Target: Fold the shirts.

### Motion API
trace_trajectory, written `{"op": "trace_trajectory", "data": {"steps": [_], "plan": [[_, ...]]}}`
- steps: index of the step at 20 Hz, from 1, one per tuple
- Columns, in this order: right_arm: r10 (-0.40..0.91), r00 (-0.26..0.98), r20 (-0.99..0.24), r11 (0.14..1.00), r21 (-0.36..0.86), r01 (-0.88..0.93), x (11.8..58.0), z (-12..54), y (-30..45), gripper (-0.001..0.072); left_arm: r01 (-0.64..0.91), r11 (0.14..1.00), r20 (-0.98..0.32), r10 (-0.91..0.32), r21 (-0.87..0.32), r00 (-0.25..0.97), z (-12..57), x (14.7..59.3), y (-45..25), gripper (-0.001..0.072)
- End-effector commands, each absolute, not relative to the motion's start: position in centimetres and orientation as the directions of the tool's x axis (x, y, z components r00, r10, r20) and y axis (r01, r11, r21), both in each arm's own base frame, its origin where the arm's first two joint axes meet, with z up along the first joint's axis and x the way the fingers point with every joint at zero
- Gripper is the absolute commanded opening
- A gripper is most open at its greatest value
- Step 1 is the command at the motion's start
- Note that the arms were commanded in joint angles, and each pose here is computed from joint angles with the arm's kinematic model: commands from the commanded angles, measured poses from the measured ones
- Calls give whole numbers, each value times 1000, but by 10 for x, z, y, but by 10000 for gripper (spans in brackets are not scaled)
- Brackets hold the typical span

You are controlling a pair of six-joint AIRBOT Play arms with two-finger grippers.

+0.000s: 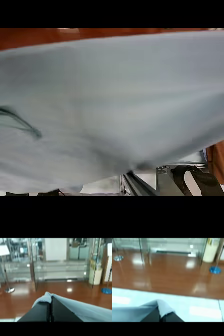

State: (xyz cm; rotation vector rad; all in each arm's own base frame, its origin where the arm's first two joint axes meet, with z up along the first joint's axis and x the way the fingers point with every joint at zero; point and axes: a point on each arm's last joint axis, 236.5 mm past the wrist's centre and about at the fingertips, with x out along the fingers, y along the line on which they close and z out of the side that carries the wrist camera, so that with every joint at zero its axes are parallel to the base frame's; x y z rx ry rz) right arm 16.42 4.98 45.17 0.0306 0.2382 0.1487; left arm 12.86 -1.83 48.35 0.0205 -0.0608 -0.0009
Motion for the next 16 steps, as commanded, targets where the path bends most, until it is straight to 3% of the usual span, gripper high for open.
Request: {"op": "trace_trajectory", "data": {"steps": [1, 9, 12, 16], "plan": [[153, 920, -360, 987, 95, -128, 180, 407, 45, 30, -25, 999, -130, 21, -27, 991, 426, 158, -4, 16], [303, 731, -612, 936, 334, -108, 306, 235, 42, 30, -15, 982, -534, -89, -188, 841, 247, 320, -6, 17], [323, 673, -666, 920, 389, -57, 370, 174, 29, 30, -60, 975, -618, -88, -215, 782, 187, 387, 4, 17], [406, 660, -632, 846, 533, -10, 461, 103, 28, 30, -118, 961, -663, -83, -252, 744, 112, 471, 17, 16]]}}
